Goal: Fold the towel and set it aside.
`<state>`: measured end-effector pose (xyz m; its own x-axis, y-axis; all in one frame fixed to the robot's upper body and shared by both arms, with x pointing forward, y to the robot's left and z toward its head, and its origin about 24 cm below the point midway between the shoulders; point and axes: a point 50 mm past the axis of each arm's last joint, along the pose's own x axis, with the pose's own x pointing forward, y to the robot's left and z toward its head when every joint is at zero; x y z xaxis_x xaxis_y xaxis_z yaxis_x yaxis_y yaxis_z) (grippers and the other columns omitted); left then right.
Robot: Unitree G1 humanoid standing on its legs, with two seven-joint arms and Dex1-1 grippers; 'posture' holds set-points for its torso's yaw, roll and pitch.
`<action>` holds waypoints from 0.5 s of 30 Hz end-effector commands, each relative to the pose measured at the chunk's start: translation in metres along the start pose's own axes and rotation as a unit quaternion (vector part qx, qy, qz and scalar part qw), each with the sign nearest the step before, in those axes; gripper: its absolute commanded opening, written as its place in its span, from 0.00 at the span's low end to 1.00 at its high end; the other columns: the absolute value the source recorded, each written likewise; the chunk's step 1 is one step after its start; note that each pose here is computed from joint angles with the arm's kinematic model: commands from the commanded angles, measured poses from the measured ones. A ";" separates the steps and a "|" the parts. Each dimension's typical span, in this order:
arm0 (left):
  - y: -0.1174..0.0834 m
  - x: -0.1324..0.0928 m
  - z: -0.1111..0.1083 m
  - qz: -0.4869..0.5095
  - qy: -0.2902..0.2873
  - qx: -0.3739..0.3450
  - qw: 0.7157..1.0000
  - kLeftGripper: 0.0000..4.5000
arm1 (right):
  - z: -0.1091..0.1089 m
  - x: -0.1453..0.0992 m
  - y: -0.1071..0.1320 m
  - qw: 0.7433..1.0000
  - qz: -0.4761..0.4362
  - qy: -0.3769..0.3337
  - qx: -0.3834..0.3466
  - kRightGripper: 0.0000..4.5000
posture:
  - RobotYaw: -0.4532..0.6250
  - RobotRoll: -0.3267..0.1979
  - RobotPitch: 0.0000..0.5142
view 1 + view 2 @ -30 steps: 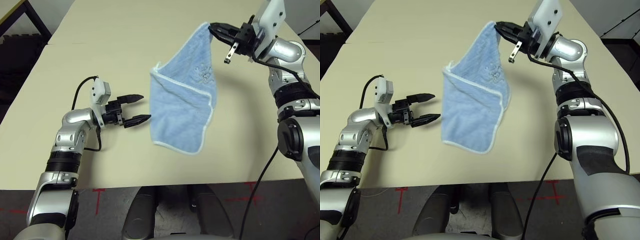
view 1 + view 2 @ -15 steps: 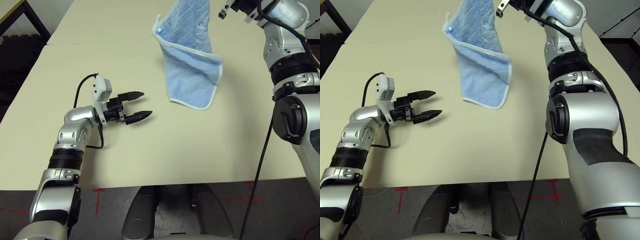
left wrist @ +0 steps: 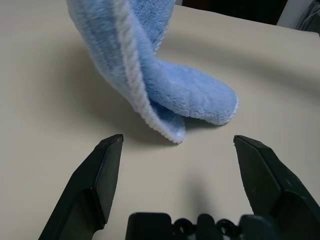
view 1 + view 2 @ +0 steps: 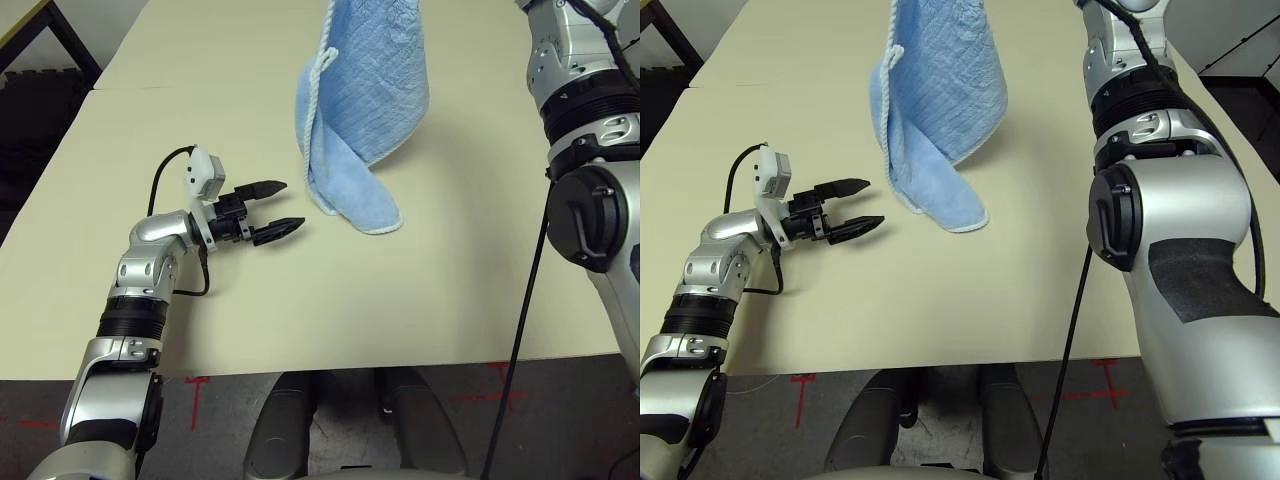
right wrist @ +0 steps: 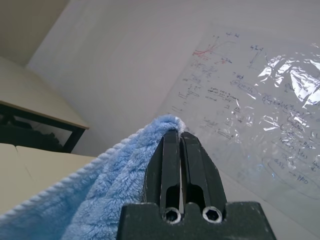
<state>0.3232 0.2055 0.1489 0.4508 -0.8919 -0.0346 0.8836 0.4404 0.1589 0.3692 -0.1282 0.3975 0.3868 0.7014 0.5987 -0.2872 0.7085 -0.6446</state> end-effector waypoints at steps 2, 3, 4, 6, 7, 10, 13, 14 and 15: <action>-0.004 0.006 0.002 0.002 -0.008 -0.008 1.000 1.00 | 0.005 0.003 0.001 1.000 0.006 -0.017 -0.001 0.01 | 0.51 0.62 0.38; -0.004 0.009 0.002 0.006 -0.010 -0.008 1.000 1.00 | 0.005 0.003 0.001 1.000 0.006 -0.018 0.001 0.01 | 0.51 0.62 0.38; -0.004 0.012 0.003 0.014 -0.013 -0.010 1.000 1.00 | 0.006 0.004 0.001 1.000 0.005 -0.020 0.001 0.01 | 0.52 0.62 0.37; -0.002 0.017 0.002 0.028 -0.016 -0.012 0.999 1.00 | 0.008 0.005 -0.001 1.000 0.003 -0.022 0.000 0.01 | 0.52 0.62 0.37; -0.002 0.020 0.002 0.031 -0.018 -0.011 0.999 1.00 | 0.009 0.006 -0.002 1.000 0.001 -0.023 0.000 0.01 | 0.51 0.62 0.37; 0.001 0.025 0.001 0.047 -0.018 -0.009 0.999 1.00 | 0.015 0.009 -0.006 1.000 -0.003 -0.028 -0.006 0.01 | 0.51 0.62 0.37; 0.006 0.029 0.000 0.070 -0.017 -0.007 0.997 1.00 | 0.020 0.012 -0.009 0.999 -0.006 -0.034 -0.011 0.01 | 0.51 0.62 0.37; 0.007 0.031 0.001 0.078 -0.021 -0.007 0.997 1.00 | 0.021 0.012 -0.010 0.999 -0.006 -0.035 -0.012 0.01 | 0.51 0.62 0.37; 0.010 0.033 0.004 0.091 -0.032 -0.012 0.995 1.00 | 0.021 0.012 -0.010 0.999 -0.005 -0.036 -0.012 0.01 | 0.51 0.62 0.37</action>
<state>0.3435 0.1800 0.1554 0.5661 -0.8229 0.0479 0.8113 0.5665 0.1447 0.3653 -0.1223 0.4064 0.3582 0.7113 0.6048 -0.2902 0.7005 -0.6520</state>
